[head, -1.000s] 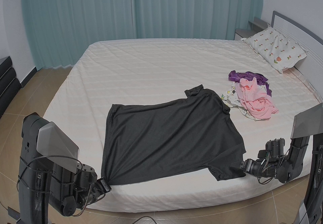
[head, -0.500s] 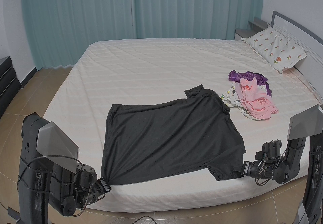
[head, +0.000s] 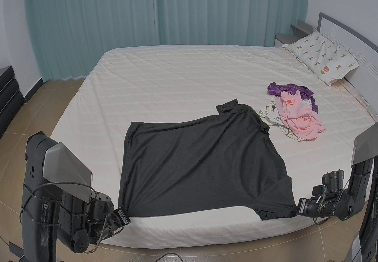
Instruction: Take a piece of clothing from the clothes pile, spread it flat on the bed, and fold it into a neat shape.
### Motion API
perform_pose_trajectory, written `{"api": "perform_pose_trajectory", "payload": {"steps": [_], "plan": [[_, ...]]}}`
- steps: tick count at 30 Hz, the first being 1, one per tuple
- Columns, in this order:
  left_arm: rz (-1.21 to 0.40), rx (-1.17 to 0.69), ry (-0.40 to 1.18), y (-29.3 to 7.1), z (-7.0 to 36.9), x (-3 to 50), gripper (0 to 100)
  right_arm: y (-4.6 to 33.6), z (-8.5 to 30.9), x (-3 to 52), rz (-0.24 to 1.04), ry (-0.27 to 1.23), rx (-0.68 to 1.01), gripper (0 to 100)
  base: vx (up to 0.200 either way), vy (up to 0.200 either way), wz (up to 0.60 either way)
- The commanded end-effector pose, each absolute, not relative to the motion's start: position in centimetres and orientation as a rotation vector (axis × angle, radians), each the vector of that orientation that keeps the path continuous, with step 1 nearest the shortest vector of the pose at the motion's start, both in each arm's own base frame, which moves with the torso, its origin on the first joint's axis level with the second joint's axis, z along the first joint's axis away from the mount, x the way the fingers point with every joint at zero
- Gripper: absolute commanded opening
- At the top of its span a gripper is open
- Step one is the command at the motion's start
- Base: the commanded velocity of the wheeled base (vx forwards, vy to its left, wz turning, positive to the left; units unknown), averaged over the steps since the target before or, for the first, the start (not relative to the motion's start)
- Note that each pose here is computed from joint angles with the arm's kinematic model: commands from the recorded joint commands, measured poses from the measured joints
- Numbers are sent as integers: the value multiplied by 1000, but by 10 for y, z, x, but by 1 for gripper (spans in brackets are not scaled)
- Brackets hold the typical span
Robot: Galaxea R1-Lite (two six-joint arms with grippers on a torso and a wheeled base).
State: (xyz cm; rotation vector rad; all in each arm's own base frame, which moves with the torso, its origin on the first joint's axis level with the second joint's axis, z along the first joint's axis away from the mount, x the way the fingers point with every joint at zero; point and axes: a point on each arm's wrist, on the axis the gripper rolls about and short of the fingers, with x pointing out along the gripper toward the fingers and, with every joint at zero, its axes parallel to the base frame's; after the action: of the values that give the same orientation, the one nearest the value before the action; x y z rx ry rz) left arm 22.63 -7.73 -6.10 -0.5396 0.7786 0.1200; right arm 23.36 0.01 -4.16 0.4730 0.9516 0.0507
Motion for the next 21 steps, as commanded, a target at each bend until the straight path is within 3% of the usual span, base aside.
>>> {"api": "perform_pose_trajectory", "payload": {"steps": [1,21], "plan": [[115,-537,770,-77,-60,225,0,-3,-31,213,44,956,463,0,0,0,0],[62,-426,769,-79,-45,212,0,-1,-6,173,-50,1050,436,0,0,0,0]]}}
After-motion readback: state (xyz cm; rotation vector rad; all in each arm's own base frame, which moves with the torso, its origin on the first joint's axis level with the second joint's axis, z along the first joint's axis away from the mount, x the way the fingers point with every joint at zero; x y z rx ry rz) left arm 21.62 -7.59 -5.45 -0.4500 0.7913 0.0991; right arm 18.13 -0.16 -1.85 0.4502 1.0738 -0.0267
